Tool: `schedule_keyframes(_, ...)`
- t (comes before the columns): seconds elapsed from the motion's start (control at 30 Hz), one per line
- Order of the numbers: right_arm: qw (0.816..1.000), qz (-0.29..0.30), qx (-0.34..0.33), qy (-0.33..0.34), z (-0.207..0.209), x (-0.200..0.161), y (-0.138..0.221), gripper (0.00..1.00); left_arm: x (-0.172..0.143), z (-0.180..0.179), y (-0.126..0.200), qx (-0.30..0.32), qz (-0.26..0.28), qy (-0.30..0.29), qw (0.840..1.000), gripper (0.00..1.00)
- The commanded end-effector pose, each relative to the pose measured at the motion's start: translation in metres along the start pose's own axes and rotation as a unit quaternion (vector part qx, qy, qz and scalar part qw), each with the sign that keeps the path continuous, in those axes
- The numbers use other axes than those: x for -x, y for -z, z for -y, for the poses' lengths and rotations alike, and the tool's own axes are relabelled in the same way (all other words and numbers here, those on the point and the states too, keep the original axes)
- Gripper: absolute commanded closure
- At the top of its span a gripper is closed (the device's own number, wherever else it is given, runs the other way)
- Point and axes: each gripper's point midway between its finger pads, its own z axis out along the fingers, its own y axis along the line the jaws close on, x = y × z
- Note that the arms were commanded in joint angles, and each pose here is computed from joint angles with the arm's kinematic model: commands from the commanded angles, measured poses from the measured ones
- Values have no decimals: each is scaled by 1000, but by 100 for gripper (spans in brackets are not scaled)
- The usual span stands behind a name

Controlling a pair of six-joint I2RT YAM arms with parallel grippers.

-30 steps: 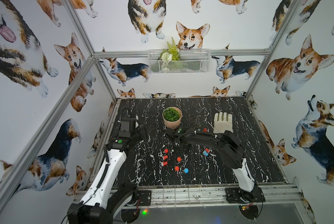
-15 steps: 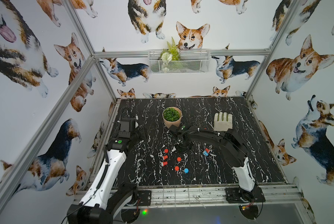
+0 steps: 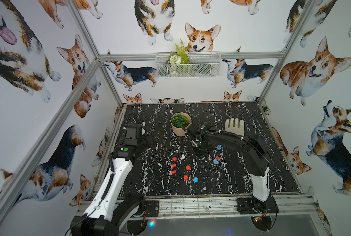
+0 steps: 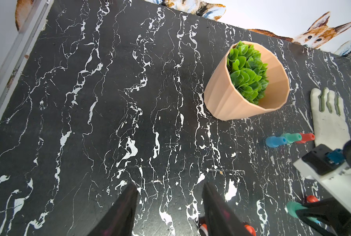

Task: Close the stamp cap
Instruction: Place the stamp at the center of the board.

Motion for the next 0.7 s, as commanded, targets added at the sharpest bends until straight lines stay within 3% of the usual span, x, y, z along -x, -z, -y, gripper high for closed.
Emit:
schedule_keyframes(0.0,1000,11,-8,-28,22,3,2,99,2,-1,1,3,3,-7,1000,45)
schedule_keyframes(0.2,996,20,11,-84,59,18,-11,94,2,-1,1,3,3,-7,1000,45)
schedule_keyframes(0.67,996,27,-18,-86,84,52,-36,81,2,-2,0,6,2,-8,1000,45)
